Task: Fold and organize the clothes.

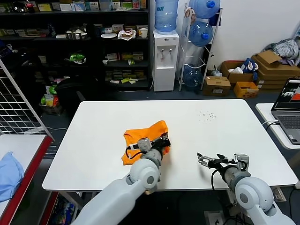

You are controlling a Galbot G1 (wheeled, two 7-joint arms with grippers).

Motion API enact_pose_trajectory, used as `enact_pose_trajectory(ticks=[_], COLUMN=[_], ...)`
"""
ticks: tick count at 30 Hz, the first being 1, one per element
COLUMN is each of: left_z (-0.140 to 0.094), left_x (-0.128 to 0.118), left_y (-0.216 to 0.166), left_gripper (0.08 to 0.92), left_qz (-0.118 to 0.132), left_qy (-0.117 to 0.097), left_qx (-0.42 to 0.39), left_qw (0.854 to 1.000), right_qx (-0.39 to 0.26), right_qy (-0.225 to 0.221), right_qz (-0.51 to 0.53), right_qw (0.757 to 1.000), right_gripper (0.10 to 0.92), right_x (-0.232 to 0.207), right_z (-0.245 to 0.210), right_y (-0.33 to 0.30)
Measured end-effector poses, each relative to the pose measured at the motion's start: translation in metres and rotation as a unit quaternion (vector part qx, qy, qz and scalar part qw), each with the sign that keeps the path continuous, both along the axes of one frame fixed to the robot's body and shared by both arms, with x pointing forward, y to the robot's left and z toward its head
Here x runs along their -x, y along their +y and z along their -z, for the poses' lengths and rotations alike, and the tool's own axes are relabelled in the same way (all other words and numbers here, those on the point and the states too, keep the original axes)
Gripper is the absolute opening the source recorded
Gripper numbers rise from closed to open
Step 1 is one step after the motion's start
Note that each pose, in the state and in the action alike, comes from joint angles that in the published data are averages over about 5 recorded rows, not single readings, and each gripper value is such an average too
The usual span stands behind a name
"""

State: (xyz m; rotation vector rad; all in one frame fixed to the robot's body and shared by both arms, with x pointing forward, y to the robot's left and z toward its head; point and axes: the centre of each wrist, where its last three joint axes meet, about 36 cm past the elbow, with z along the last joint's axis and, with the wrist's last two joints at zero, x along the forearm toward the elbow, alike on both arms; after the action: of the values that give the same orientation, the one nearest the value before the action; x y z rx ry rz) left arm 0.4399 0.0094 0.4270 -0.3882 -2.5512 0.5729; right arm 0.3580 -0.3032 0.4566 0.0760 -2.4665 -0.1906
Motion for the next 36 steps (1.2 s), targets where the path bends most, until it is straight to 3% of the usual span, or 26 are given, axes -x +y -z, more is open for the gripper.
enact_pose_trajectory(ticks=[11, 23, 26, 36], left_z=[0.001, 0.003, 0.003, -0.001], left_x=[0.006, 0.005, 0.005, 0.003], left_y=[-0.056, -0.082, -0.083, -0.078], left_gripper=[0.107, 0.113, 0.166, 0.458], left_qz=[0.026, 0.03, 0.03, 0.024], left_qy=[-0.006, -0.009, -0.012, -0.022], left_qx=[-0.007, -0.016, -0.014, 0.0], left_qw=[1.0, 0.999, 0.999, 0.999], right_qx=[0.004, 0.006, 0.007, 0.019], right_qy=[-0.009, -0.015, -0.015, -0.028], right_qz=[0.0, 0.001, 0.0, -0.008], right_qw=[1.0, 1.0, 1.0, 0.999], right_gripper=[0.921, 0.921, 0.921, 0.921], right_x=[0.009, 0.017, 0.019, 0.03], right_z=[-0.013, -0.021, -0.023, -0.032], right_y=[-0.006, -0.009, -0.009, -0.017])
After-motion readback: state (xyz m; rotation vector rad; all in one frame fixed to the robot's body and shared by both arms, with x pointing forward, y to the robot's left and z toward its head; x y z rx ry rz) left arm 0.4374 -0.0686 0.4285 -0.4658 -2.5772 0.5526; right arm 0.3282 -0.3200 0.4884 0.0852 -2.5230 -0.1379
